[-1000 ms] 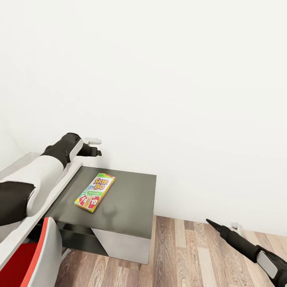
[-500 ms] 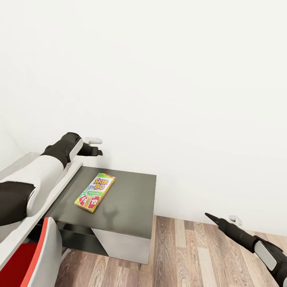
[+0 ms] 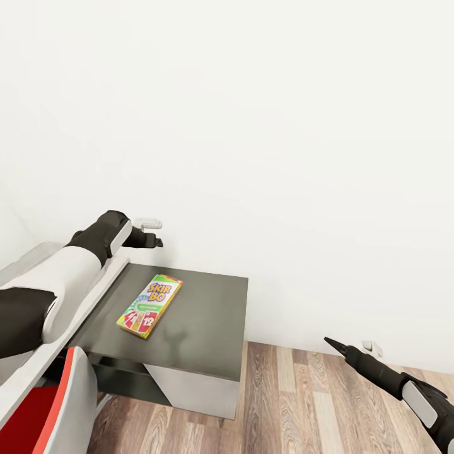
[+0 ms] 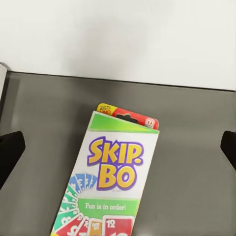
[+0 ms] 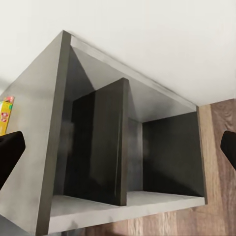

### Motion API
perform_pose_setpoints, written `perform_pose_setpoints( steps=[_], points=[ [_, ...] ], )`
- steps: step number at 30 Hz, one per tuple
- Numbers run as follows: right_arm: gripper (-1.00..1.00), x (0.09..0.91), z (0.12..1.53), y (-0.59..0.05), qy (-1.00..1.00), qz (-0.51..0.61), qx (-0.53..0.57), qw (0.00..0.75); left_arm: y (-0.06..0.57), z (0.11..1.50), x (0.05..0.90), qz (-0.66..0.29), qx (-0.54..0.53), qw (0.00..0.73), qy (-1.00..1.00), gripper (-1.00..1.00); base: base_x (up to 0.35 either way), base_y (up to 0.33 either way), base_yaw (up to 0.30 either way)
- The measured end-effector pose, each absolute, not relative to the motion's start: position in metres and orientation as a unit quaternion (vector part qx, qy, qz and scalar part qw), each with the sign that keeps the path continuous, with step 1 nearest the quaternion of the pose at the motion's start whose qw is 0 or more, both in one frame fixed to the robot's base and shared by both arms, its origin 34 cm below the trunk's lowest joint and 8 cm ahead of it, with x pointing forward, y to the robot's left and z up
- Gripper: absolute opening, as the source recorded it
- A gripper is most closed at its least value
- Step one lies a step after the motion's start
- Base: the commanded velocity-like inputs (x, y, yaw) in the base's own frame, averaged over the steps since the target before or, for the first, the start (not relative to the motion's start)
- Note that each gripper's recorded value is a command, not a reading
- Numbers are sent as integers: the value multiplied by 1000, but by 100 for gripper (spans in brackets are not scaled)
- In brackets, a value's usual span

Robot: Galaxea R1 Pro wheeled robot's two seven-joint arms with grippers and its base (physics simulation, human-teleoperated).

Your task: Put all the toys in the child's room - the three board games (two on the bed and one on the table), the two jigsaw puzzles on the table, and the tennis ball on the table - inside the toy box on the table in the child's room.

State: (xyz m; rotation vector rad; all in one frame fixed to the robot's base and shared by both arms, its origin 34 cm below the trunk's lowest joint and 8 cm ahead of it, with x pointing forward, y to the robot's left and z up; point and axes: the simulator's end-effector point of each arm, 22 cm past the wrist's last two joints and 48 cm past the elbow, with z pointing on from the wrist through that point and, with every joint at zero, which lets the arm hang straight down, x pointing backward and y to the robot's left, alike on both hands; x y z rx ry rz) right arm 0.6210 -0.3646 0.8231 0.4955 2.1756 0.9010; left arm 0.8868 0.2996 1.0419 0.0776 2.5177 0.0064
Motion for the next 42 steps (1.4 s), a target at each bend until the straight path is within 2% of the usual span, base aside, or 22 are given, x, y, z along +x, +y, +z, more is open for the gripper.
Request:
perform_pose_setpoints(
  steps=[25, 42],
  points=[
    [100, 620, 811, -369, 854, 325, 205, 351, 300, 1034, 877, 3, 25, 280, 960, 100, 77, 49, 0],
    [100, 614, 797, -372, 863, 312, 210, 338, 303, 1014, 871, 5, 22, 257, 966, 100, 7, 4, 0]
  ],
)
